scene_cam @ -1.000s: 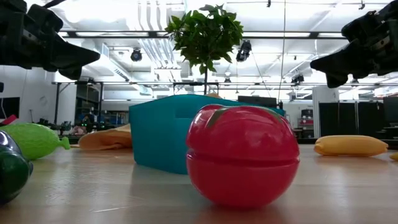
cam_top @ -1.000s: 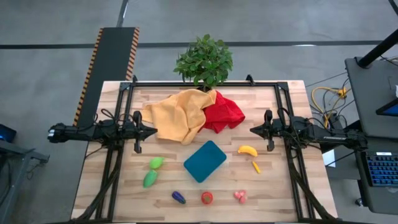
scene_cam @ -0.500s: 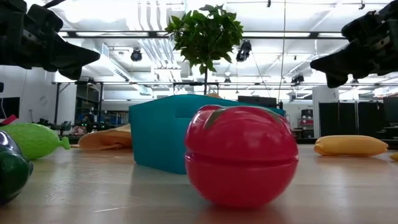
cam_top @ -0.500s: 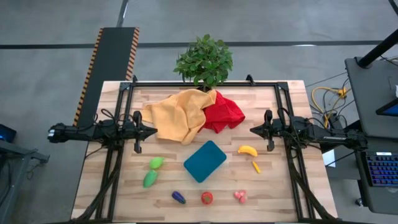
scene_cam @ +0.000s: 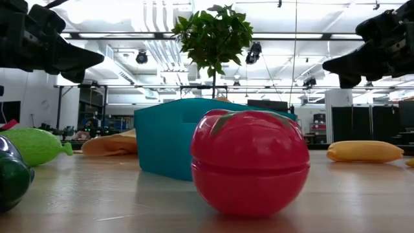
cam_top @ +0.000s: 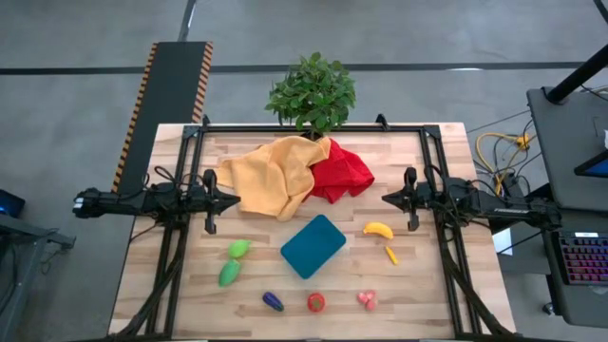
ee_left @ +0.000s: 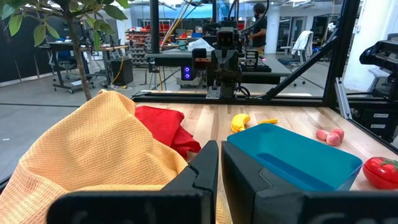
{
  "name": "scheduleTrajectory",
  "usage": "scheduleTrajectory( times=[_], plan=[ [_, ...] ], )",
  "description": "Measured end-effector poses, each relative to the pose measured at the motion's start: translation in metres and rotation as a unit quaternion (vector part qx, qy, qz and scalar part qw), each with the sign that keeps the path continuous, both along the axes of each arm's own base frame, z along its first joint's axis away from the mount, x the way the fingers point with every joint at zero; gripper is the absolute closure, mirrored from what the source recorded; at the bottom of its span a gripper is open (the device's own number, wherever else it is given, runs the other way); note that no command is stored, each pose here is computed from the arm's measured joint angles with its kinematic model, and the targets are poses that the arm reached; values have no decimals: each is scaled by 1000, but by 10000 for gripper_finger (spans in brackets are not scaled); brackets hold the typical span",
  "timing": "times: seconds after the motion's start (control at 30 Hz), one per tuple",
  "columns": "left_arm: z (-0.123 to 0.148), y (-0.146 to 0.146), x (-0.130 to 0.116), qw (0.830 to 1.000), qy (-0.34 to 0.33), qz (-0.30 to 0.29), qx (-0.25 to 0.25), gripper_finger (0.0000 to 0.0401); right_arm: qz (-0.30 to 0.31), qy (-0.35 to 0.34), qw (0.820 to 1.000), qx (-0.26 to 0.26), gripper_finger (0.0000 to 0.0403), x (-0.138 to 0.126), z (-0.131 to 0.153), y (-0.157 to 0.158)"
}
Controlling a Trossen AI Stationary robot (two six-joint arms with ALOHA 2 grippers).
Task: Pick and placing Produce into tupperware
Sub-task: Put the yellow banana into the blue bin
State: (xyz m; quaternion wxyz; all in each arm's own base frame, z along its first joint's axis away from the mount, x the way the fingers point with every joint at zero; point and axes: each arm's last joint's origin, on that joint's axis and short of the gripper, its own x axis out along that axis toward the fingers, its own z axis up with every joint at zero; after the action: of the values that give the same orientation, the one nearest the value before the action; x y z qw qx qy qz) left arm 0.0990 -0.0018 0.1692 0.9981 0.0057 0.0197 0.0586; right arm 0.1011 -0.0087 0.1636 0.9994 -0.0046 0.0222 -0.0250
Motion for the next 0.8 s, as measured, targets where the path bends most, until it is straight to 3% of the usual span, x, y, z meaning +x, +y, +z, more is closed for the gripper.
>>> scheduleTrajectory(
  times=[0.1, 0.2, 0.27, 0.43, 0.8],
  plan=[
    [0, 0, 0, 1000, -1, 0, 0, 395, -1, -2, 1000, 29, 394, 0, 0, 0],
    [1, 0, 0, 1000, -3, 0, 0, 395, -6, -12, 988, 151, 394, 0, 1, 0],
    [1, 0, 0, 1000, -3, 0, 0, 395, -8, -24, 981, 190, 394, 0, 3, 0],
    [2, 0, 0, 1000, -9, 0, 0, 395, -14, -54, 989, 140, 394, 0, 9, -1],
    [4, 0, 0, 1000, -18, 8, -1, 395, -14, -51, 996, 67, 394, 0, 9, -1]
  ],
)
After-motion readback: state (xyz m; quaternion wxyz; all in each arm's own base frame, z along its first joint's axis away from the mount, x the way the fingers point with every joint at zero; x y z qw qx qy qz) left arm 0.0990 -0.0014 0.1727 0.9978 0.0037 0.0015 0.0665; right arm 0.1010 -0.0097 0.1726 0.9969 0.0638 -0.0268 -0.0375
